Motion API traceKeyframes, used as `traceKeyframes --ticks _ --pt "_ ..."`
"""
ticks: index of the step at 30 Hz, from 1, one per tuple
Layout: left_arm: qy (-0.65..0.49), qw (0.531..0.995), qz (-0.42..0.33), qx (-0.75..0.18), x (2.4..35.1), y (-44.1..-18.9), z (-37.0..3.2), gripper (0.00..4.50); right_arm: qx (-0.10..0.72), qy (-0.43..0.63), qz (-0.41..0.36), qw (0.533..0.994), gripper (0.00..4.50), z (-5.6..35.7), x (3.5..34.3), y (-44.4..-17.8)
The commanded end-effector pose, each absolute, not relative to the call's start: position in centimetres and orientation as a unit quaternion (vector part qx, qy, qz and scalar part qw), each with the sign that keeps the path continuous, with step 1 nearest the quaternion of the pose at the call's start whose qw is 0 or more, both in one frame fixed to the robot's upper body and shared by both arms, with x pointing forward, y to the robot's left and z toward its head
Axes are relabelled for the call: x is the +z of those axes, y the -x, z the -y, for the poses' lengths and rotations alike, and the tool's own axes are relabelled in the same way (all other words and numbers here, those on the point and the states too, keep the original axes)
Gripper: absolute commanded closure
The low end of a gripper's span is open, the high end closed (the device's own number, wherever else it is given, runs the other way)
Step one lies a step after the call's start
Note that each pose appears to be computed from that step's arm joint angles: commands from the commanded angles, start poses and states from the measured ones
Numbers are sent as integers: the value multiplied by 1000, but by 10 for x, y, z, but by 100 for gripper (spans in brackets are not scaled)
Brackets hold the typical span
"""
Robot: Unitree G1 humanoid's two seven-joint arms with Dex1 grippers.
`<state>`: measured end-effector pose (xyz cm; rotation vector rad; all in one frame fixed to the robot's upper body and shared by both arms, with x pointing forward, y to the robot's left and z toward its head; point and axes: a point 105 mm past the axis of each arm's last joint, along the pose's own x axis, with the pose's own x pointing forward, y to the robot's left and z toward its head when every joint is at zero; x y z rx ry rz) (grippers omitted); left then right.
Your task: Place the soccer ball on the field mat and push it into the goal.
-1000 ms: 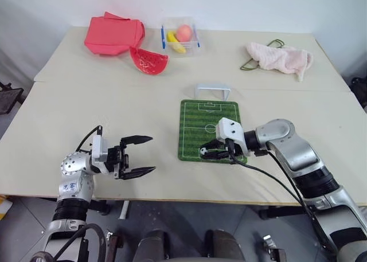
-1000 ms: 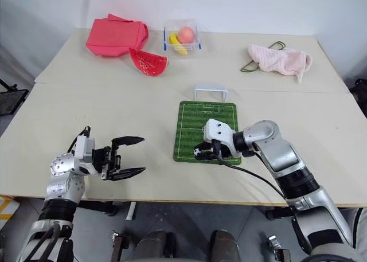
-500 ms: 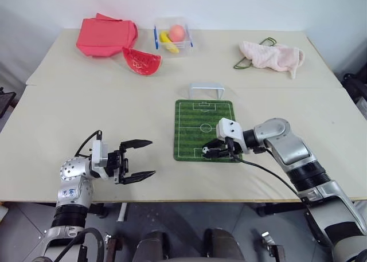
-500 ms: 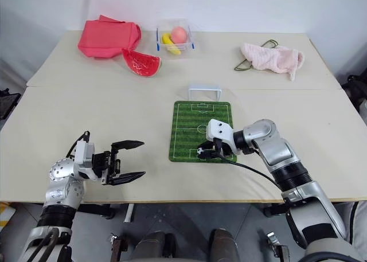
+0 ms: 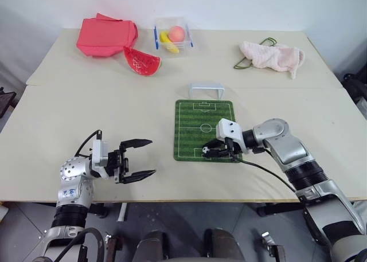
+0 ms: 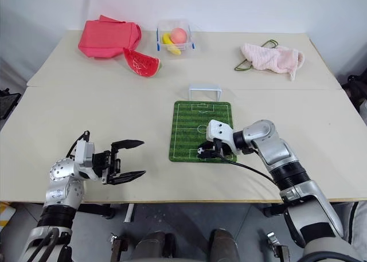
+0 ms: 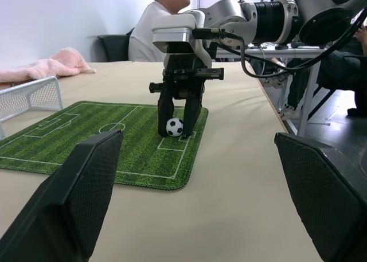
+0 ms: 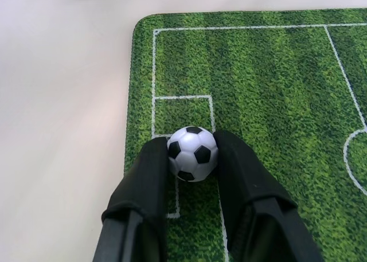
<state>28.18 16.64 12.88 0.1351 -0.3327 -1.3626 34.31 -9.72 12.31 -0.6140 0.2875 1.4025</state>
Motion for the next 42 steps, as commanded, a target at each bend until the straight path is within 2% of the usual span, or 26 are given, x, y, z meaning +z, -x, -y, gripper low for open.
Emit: traceKeyframes --ticks 1,2,8,18,21,24,26,29,33,38,42 --pt "-73 761 166 -623 135 -283 -165 0 628 288 -117 714 233 99 131 -346" --pt "-72 761 166 -623 135 -283 -165 0 627 288 -117 714 201 100 132 -347" --pt "-72 762 165 -621 135 -285 -165 0 629 294 -104 712 201 98 142 -346" --pt "-73 760 167 -624 136 -289 -164 0 631 325 -49 703 201 89 187 -330" --pt "-74 759 167 -625 136 -290 -164 0 624 320 -40 712 263 86 190 -325" --pt "-74 759 167 -626 136 -290 -165 0 640 291 -60 709 361 85 173 -304" --pt "-73 757 167 -627 136 -290 -164 0 636 284 -81 713 439 90 155 -302" --pt "-73 755 167 -629 136 -291 -163 0 628 275 -108 720 448 99 134 -306" --pt "-75 754 168 -630 137 -292 -163 0 611 267 -112 737 448 102 129 -323" --pt "-79 754 170 -629 140 -293 -164 0 585 268 -87 761 448 99 138 -351" --pt "-83 755 170 -627 141 -294 -166 0 537 246 -50 805 448 105 166 -381"
